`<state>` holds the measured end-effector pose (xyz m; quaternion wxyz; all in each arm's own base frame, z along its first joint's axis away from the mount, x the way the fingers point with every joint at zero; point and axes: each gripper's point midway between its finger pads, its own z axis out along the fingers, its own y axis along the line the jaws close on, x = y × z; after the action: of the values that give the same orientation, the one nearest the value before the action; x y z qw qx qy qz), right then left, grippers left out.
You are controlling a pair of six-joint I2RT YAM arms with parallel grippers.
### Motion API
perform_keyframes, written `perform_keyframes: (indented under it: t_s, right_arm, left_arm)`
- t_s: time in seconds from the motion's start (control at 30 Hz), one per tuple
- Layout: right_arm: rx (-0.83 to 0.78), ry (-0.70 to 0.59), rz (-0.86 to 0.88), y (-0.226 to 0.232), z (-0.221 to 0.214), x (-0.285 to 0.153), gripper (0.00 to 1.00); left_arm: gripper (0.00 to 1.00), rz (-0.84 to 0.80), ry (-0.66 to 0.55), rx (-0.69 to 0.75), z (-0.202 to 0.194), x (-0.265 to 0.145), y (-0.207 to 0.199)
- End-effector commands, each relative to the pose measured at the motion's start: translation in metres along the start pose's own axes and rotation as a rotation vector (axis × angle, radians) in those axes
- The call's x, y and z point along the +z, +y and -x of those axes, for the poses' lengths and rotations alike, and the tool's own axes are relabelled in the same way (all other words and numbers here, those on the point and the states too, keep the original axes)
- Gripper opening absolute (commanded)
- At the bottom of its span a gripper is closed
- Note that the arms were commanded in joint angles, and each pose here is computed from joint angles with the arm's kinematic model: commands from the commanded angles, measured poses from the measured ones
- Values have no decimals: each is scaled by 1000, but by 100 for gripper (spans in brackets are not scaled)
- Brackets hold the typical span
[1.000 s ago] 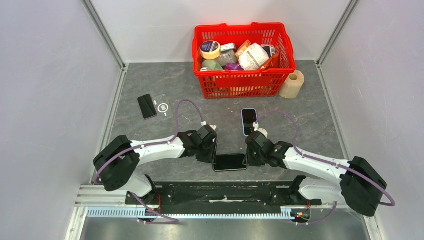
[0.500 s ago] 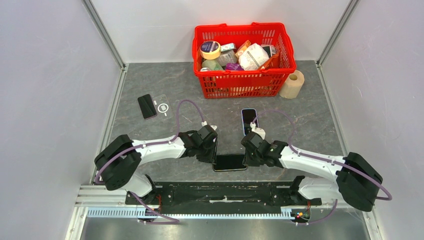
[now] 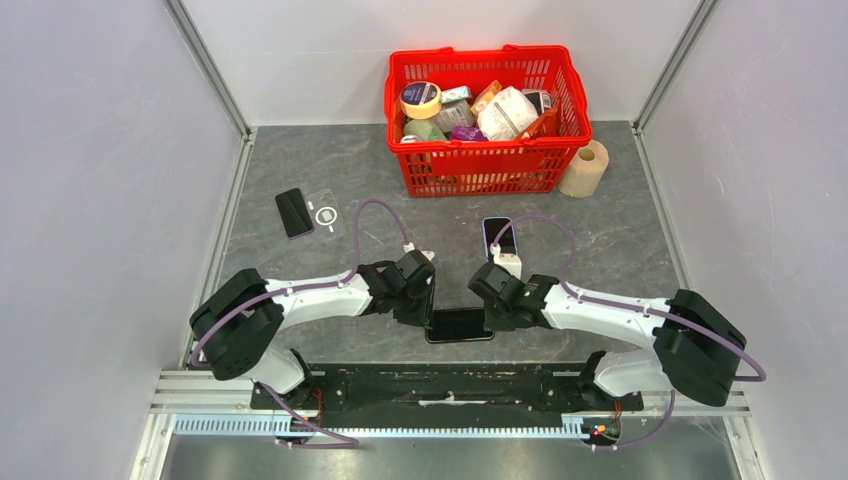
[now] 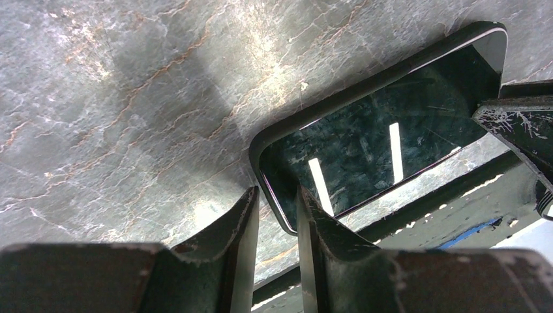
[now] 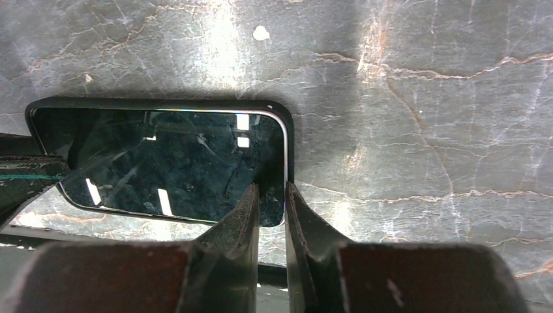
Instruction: Put the phone into the phone case
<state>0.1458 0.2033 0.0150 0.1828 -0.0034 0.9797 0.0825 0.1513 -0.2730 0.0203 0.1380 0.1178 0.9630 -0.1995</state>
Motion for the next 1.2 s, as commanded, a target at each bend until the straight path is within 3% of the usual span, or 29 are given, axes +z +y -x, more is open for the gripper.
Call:
perform_keyframes:
  t_s: [0.0, 0.07, 0.27, 0.5, 0.7, 1.03, 1.17]
  right_arm:
    - [-18, 155, -24, -7, -53, 38, 0]
    - [-26, 130, -30, -8, -46, 30, 2]
    - [-17, 43, -7, -7, -23, 0, 26]
    - [10, 13, -4, -18, -20, -15, 35]
    - [19, 35, -14, -23, -28, -8, 32]
    - [-7, 90, -102, -34, -43, 20, 3]
    - [-17, 107, -109, -27, -49, 29, 0]
  left_arm:
    - [33, 29, -18, -18, 4, 2, 3]
    - [32, 39, -21, -21, 3, 1, 6]
    - [30, 55, -27, -29, 1, 1, 11]
    - [29, 57, -34, -37, 2, 0, 12]
    - [29, 56, -36, -41, 2, 0, 11]
    - [28, 57, -35, -40, 4, 0, 10]
    - [28, 55, -36, -38, 5, 0, 9]
